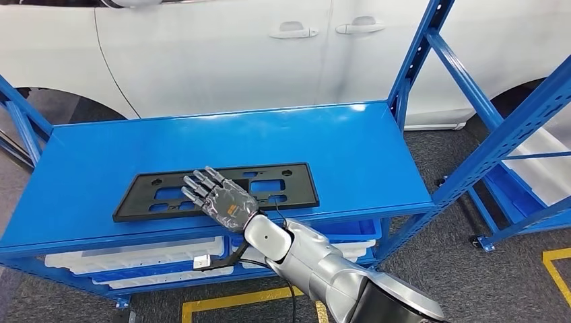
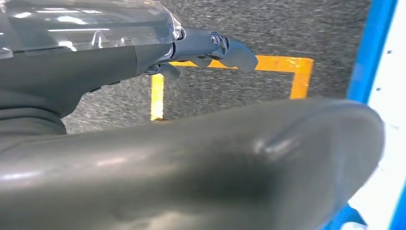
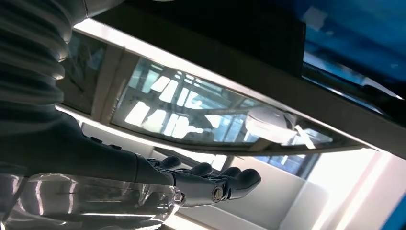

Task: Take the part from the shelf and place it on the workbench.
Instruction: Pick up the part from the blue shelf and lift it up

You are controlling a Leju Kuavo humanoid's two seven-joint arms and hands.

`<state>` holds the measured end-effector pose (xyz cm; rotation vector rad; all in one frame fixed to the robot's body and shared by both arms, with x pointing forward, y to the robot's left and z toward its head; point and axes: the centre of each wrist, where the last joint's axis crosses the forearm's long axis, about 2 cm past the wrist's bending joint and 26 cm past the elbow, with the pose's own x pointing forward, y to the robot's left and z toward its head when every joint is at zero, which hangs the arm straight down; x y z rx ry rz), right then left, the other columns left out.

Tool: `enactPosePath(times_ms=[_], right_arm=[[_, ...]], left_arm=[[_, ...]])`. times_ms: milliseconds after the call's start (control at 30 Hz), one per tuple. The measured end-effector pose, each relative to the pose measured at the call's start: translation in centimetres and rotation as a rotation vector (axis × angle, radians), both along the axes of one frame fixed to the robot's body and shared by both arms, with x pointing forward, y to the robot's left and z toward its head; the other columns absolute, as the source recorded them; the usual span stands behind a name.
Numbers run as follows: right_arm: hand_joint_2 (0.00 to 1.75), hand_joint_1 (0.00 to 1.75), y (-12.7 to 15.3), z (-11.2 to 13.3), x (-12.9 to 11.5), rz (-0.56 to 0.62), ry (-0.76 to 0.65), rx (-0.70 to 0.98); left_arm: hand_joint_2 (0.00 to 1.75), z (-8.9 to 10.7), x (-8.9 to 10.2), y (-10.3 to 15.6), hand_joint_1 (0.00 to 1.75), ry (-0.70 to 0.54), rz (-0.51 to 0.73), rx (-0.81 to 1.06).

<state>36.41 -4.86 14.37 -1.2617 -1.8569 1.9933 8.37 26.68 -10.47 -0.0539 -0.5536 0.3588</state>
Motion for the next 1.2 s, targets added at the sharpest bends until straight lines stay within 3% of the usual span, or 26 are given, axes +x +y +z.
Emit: enactPosePath(times_ms=[367,900,1200], right_arm=[[1.75,0.00,1.1,0.7,-0.2,0.061,0.048,-0.115],[1.75,0.00,2.6,1.5,-0.7,-0.065,0.203,-0.136],[1.75,0.00,2.8,1.8,-0.7,-0.078,0.203,-0.144]], left_arm=[[0.00,0.1,0.3,-0.3,0.00,-0.016,0.028,-0.009],[0.00,0.1,0.6,-0.4,0.00,-0.028,0.040,-0.015],[0.00,0.1,0.5,-0.5,0.00,-0.027,0.040,-0.017]])
